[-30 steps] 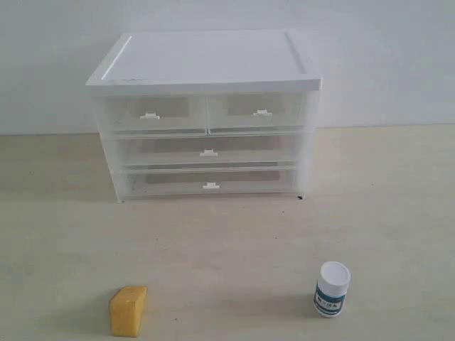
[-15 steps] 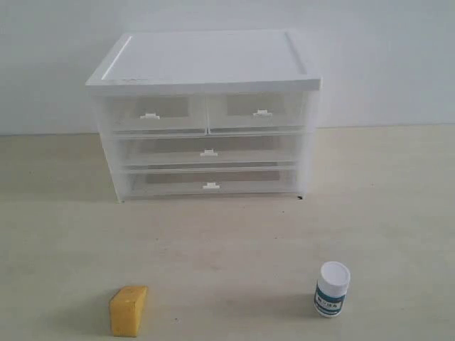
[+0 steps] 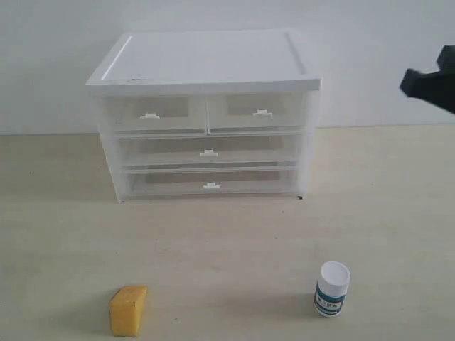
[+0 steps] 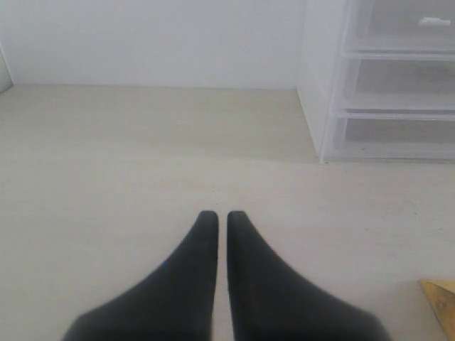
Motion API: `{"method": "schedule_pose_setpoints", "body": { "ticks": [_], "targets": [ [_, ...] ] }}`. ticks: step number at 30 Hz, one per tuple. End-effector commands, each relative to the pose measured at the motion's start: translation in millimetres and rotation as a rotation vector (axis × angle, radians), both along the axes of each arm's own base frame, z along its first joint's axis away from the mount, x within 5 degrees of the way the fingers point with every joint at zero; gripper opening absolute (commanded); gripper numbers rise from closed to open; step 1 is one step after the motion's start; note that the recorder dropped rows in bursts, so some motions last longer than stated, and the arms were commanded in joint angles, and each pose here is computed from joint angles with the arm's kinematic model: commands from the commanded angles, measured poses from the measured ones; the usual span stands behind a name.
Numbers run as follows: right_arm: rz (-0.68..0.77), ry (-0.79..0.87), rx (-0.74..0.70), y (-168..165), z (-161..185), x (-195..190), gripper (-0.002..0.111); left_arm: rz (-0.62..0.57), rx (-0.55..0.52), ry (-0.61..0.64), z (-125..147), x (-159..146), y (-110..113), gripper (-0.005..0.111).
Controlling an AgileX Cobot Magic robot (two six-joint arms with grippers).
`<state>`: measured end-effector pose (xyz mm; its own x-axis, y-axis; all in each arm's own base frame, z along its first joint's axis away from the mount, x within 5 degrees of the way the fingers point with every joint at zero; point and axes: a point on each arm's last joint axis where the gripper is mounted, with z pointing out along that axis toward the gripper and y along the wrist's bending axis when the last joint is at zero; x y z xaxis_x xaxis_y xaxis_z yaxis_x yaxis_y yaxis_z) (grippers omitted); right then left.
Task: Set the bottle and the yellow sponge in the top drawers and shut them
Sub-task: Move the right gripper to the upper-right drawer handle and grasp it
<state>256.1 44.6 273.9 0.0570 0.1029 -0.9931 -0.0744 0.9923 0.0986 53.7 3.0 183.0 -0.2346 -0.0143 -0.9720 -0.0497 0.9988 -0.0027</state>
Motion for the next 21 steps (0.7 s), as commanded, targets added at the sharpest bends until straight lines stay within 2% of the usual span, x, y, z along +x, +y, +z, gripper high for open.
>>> {"method": "schedule_pose_setpoints", "body": {
  "ticks": [1,5,11,16,21],
  "targets": [
    [-0.001,-0.018,-0.006,27,-16,8,0.000,-0.005,-0.003,-0.014,2,0,0,0.004],
    [-0.006,-0.020,0.038,52,-35,10,0.000,-0.005,-0.003,-0.014,2,0,0,0.004],
    [0.022,-0.057,-0.002,85,-66,9,0.000,-0.005,-0.003,-0.014,2,0,0,0.004],
    [0.047,0.024,0.085,98,-93,17,0.000,-0.005,-0.003,-0.014,2,0,0,0.004],
    [0.092,0.027,0.070,112,-103,29,0.000,-0.005,-0.003,-0.014,2,0,0,0.004]
  ]
}}
